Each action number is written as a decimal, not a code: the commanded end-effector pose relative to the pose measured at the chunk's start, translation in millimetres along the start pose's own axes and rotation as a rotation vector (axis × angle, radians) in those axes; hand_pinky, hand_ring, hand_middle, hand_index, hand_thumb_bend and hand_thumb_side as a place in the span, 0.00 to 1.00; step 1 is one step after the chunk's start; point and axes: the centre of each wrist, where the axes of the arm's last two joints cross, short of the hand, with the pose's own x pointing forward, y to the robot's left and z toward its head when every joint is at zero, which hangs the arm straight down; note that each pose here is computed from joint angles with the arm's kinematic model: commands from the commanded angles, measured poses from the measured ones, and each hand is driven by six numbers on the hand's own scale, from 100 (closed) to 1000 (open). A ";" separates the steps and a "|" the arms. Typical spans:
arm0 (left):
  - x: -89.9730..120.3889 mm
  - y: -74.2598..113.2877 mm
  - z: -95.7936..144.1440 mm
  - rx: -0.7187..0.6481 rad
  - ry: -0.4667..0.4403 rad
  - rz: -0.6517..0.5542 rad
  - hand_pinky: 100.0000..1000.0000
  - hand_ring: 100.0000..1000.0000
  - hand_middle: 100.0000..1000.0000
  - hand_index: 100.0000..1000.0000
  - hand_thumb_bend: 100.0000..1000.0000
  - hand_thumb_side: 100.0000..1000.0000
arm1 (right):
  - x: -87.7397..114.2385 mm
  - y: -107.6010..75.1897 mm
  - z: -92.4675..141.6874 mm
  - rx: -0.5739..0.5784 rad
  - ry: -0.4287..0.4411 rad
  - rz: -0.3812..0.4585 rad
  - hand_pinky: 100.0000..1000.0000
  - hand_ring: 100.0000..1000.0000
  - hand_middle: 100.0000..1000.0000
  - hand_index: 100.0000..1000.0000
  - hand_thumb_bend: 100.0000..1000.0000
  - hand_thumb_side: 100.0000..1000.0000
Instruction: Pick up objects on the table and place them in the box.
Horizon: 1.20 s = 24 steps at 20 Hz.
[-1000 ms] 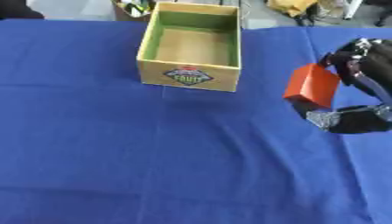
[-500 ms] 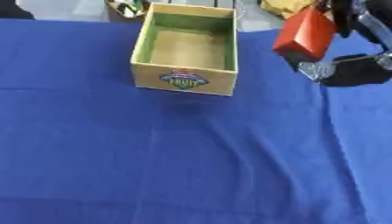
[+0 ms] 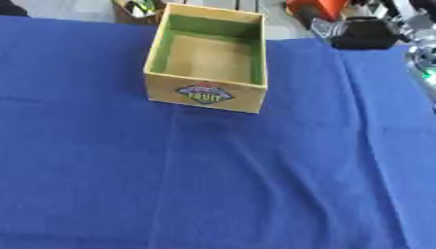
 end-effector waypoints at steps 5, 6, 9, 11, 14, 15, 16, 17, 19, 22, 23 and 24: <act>6.5 1.7 -6.2 -0.038 -0.043 -0.044 0.13 0.22 0.36 0.70 0.00 1.00 | -18.1 -22.4 -14.9 -0.071 0.021 -0.038 0.28 0.29 0.08 0.06 0.00 0.08; 6.4 1.5 -6.0 -0.040 -0.047 -0.046 0.13 0.22 0.36 0.70 0.00 1.00 | -19.5 -23.0 -16.3 -0.083 0.026 -0.043 0.28 0.29 0.08 0.06 0.00 0.08; 6.0 0.7 -6.0 -0.045 -0.060 -0.052 0.13 0.22 0.36 0.70 0.00 1.00 | -25.4 -20.6 -19.3 -0.107 0.047 -0.051 0.27 0.28 0.07 0.06 0.00 0.08; 6.1 0.4 -7.5 -0.048 -0.075 -0.055 0.13 0.22 0.36 0.70 0.00 1.00 | -29.2 -17.5 -20.7 -0.118 0.058 -0.053 0.27 0.28 0.07 0.06 0.00 0.08; 5.7 -0.7 -8.8 -0.052 -0.089 -0.056 0.13 0.22 0.36 0.70 0.00 1.00 | -34.4 -12.7 -22.1 -0.133 0.069 -0.047 0.26 0.28 0.06 0.06 0.00 0.08; 5.5 -1.1 -8.7 -0.053 -0.090 -0.057 0.13 0.22 0.36 0.70 0.00 1.00 | -36.1 -11.3 -22.2 -0.134 0.070 -0.041 0.26 0.28 0.06 0.06 0.00 0.08; 5.2 -1.6 -8.5 -0.053 -0.089 -0.058 0.13 0.22 0.36 0.70 0.00 1.00 | -37.9 -10.3 -22.1 -0.135 0.070 -0.033 0.26 0.28 0.06 0.06 0.00 0.08; 4.9 -2.0 -8.0 -0.053 -0.088 -0.059 0.13 0.22 0.36 0.70 0.00 1.00 | -39.6 -9.7 -22.0 -0.136 0.068 -0.022 0.26 0.28 0.06 0.06 0.00 0.08; 4.4 -2.7 -6.9 -0.053 -0.084 -0.062 0.13 0.22 0.36 0.70 0.00 1.00 | -42.7 -9.2 -21.7 -0.137 0.063 0.011 0.26 0.28 0.06 0.06 0.00 0.10; 4.1 -3.4 -7.8 -0.057 -0.084 -0.068 0.12 0.22 0.36 0.70 0.00 1.00 | -47.2 -8.7 -20.7 -0.135 0.051 0.088 0.25 0.30 0.08 0.07 0.00 0.18; 4.2 -3.6 -8.7 -0.059 -0.086 -0.069 0.12 0.22 0.36 0.70 0.00 1.00 | -48.8 -7.7 -19.9 -0.134 0.047 0.118 0.25 0.30 0.08 0.07 0.00 0.21; 4.3 -3.7 -10.0 -0.062 -0.090 -0.070 0.12 0.22 0.36 0.70 0.00 1.00 | -50.9 -6.3 -18.8 -0.130 0.044 0.148 0.25 0.30 0.08 0.07 0.00 0.22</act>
